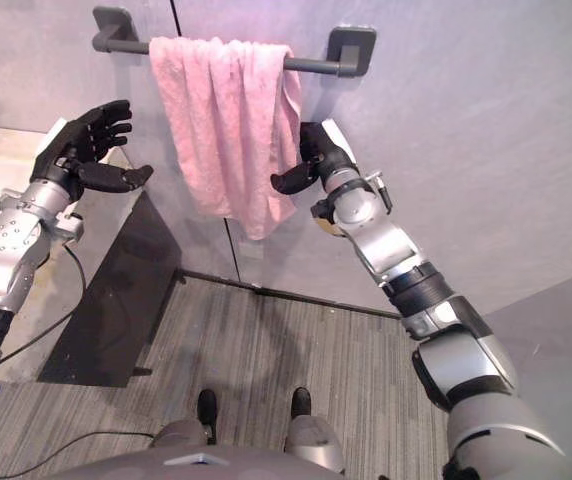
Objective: Organize the bathroom.
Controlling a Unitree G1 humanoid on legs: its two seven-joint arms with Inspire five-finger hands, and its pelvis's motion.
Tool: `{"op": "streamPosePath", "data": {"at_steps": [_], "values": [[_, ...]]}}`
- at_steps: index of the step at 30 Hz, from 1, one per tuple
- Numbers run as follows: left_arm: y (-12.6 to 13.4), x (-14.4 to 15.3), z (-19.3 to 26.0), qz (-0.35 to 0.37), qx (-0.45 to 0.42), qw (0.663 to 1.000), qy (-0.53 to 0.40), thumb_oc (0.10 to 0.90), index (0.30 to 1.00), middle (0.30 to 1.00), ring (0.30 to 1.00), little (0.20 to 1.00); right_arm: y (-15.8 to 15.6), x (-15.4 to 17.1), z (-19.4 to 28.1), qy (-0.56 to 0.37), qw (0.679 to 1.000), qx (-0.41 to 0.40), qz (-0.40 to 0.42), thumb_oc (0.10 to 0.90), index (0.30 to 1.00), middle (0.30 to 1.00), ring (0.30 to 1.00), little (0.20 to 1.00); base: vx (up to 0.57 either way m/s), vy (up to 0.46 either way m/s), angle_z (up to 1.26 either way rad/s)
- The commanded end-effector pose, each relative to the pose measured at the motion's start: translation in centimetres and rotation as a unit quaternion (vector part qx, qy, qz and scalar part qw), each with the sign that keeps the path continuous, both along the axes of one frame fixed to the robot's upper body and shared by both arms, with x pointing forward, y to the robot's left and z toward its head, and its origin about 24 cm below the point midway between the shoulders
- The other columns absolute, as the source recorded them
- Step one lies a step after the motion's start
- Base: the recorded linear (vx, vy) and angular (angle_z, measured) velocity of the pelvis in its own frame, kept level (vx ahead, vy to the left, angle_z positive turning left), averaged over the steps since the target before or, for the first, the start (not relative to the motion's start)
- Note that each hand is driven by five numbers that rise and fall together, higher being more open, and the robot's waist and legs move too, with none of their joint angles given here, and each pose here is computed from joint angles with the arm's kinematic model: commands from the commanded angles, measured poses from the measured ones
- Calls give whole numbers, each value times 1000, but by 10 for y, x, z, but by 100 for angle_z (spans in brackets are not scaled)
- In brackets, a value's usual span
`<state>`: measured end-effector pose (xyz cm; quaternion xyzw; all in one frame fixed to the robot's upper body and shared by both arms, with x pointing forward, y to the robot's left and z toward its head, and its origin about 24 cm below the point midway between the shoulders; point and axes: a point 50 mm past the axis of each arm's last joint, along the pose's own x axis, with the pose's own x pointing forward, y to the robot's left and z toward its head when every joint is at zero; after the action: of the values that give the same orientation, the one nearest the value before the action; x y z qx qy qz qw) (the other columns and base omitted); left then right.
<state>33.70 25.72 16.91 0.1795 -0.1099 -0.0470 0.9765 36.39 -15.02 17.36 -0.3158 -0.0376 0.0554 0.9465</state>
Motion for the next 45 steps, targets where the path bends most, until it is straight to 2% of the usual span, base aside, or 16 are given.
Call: {"op": "streamPosePath", "data": {"at_steps": [1,7,11,19,25,27,32,39,40,41,42,43,45], "values": [[-8,9,58,-15,36,993,-107,800,900,900,900,900,18,11,83,-147,989,14,17,800,900,900,900,900,0,0,0],[-8,20,59,-30,36,995,-93,800,900,900,900,900,26,13,87,-149,988,9,32,800,900,900,900,900,0,0,0],[-20,27,56,-62,31,995,-78,800,900,900,900,900,28,14,89,-151,988,0,35,800,900,900,900,900,0,0,0],[-39,38,62,-78,33,993,-79,800,900,900,900,900,31,17,91,-146,988,-9,42,800,900,900,900,900,0,0,0],[-42,42,64,-67,46,993,-82,800,900,900,900,900,34,19,90,-143,989,-15,45,800,900,900,900,900,0,0,0],[-34,48,69,-26,57,995,-83,800,900,900,900,900,36,22,91,-135,990,-23,45,800,900,900,900,900,33,4,0],[-24,48,74,6,51,995,-88,800,900,900,900,900,36,22,92,-131,990,-23,44,800,900,900,900,900,0,0,0],[-24,50,65,9,48,997,-67,800,900,900,900,900,44,21,84,-95,993,14,74,800,900,900,900,900,0,0,0],[-24,50,65,9,48,997,-65,755,832,832,832,832,44,21,83,-92,993,17,76,800,900,900,900,900,0,0,0],[-25,51,62,8,52,997,-56,560,540,540,540,540,49,20,79,-68,993,39,92,529,493,493,493,493,0,0,0],[-26,52,62,9,52,997,-53,494,441,441,441,441,51,20,77,-56,992,50,101,441,361,361,361,361,0,0,0],[-27,53,61,8,48,998,-49,400,300,300,300,300,57,19,72,-28,990,80,116,400,300,300,300,300,0,0,0],[-29,54,59,5,47,998,-43,400,300,300,300,300,66,17,61,10,984,116,132,400,300,300,300,300,0,0,0]]}}
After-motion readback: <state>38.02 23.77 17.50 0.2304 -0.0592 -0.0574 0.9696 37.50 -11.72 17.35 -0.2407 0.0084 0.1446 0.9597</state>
